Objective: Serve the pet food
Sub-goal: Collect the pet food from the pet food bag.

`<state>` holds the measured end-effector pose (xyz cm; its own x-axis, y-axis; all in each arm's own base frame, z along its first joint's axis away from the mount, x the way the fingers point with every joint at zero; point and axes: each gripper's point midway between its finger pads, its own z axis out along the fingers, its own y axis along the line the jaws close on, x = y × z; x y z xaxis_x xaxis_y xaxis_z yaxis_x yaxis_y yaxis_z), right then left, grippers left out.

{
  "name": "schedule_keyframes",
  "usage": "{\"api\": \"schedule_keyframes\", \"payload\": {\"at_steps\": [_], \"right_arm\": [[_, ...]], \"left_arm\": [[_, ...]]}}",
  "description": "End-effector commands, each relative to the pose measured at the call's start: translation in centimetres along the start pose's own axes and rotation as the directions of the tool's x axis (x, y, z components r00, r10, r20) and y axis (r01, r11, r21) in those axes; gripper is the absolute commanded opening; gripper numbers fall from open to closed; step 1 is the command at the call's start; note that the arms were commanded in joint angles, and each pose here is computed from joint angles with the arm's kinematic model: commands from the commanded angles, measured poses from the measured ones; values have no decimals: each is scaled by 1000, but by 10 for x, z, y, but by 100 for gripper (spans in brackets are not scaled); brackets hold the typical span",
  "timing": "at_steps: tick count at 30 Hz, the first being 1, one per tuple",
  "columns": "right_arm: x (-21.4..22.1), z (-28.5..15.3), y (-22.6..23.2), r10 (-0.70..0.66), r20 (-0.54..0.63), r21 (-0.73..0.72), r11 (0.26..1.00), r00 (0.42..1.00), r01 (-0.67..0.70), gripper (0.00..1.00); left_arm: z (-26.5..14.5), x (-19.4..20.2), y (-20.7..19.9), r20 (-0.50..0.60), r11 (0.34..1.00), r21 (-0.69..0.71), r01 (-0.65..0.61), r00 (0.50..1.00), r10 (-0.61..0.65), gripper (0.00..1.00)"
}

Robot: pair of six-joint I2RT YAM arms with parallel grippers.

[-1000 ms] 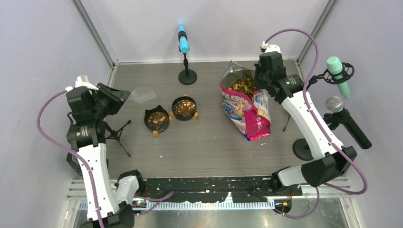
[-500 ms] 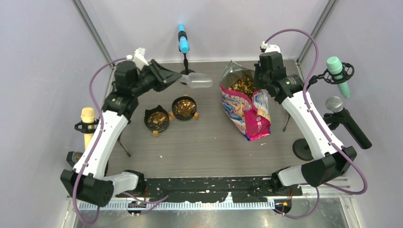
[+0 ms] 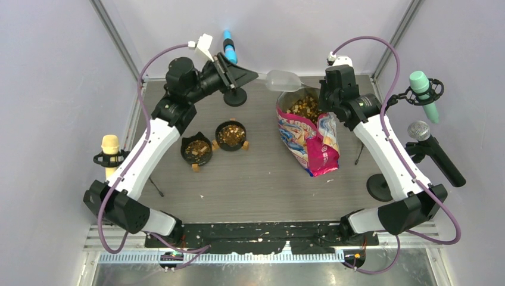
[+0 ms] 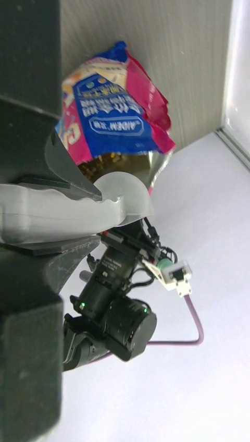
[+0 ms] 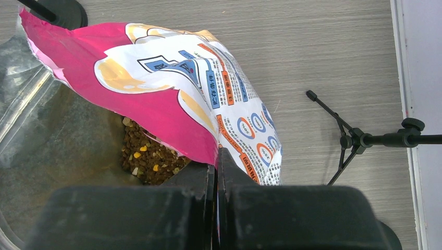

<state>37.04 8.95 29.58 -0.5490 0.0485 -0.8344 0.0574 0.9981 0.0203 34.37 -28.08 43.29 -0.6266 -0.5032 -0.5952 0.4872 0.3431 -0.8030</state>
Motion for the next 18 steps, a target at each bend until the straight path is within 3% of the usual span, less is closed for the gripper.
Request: {"api": "schedule_keyframes", "payload": {"at_steps": [1,8,11,18], "right_arm": [[-16,-23,-11,9,67,19,1000,998,-10,5],[-15,-24,-13,8,69,26,1000,998,-10,5],[-14,-24,-14,7,68,29,1000,998,-9,5],[-11,-22,-13,7,61,28,1000,998,-9,5]], "left_arm": [[12,2,-37,-12,986,72,-148,989,149,0],[25,46,-12,-233,940,-56,-336,920,315,0],[23,55,-4,-278,906,-95,-414,884,375,0],[43,68,7,-318,896,-94,-435,866,387,0]]}}
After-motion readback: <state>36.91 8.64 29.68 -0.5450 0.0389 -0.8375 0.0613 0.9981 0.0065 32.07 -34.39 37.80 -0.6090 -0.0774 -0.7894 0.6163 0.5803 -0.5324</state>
